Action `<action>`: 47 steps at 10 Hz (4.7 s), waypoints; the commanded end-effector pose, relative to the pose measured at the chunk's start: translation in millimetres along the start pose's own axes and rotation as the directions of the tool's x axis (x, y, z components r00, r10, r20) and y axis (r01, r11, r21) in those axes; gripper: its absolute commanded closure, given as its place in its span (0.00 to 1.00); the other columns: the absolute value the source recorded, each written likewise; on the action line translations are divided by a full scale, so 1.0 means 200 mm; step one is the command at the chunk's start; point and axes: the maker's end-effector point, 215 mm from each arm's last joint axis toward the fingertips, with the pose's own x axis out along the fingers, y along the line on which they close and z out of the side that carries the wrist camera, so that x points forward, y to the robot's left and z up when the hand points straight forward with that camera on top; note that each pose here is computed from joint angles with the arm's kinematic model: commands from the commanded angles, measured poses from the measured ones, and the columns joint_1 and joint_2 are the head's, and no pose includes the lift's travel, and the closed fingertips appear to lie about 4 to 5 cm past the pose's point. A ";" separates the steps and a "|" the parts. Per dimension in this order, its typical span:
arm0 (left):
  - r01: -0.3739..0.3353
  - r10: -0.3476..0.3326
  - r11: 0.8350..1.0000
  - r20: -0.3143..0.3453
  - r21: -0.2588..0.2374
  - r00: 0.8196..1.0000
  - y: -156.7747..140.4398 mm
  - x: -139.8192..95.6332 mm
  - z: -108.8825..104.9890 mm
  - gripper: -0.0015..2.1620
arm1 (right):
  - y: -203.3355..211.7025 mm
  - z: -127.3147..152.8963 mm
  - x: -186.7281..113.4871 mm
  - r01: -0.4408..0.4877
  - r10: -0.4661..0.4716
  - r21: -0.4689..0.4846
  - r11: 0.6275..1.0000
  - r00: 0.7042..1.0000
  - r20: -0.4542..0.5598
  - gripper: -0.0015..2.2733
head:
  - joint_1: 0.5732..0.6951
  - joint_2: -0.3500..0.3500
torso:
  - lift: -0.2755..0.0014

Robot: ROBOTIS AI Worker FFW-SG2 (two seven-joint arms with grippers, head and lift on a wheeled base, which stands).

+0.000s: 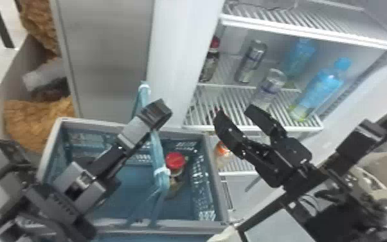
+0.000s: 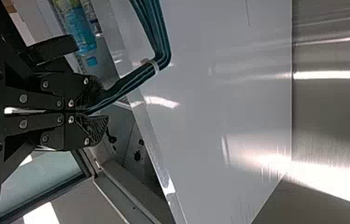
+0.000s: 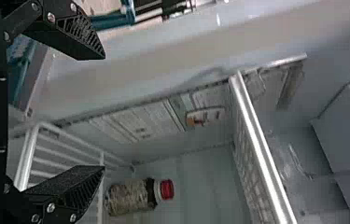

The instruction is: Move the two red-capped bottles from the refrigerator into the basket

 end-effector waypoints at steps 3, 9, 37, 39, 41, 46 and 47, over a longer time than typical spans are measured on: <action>0.000 0.000 1.000 -0.004 -0.007 1.000 0.00 0.00 -0.01 0.56 | -0.17 0.01 0.02 0.110 -0.109 -0.013 0.994 0.991 0.072 0.08 | 1.00 0.02 | 0.99; 0.000 0.000 1.000 -0.006 -0.011 1.000 0.00 0.00 -0.02 0.56 | -0.44 -0.05 0.19 0.242 -0.238 -0.024 0.970 0.964 0.118 0.08 | 1.00 0.00 | 0.99; 0.007 -0.007 0.999 -0.009 -0.036 1.000 0.01 0.00 -0.03 0.56 | -0.76 -0.06 1.15 0.311 -0.303 -0.088 0.946 0.948 0.092 0.08 | 0.66 0.13 | 0.99; 0.005 -0.005 0.999 -0.009 -0.037 1.000 0.02 0.00 -0.03 0.56 | -0.75 -0.03 1.19 0.303 -0.294 -0.104 0.947 0.951 0.094 0.10 | 0.61 0.13 | 0.99; 0.006 -0.006 0.999 -0.008 -0.039 1.000 0.01 0.00 -0.03 0.56 | -0.75 -0.10 1.20 0.297 -0.294 -0.084 0.951 0.955 0.051 0.35 | 0.57 0.14 | 0.99; 0.008 -0.008 0.999 -0.008 -0.042 1.000 0.01 0.00 -0.03 0.56 | -0.72 -0.05 1.08 0.301 -0.296 -0.093 0.949 0.953 0.067 0.56 | 0.71 0.13 | 0.99; 0.006 -0.007 0.999 -0.008 -0.043 1.000 0.01 0.00 -0.03 0.56 | -0.69 -0.01 1.04 0.295 -0.287 -0.096 0.951 0.954 0.088 0.56 | 0.69 0.13 | 0.99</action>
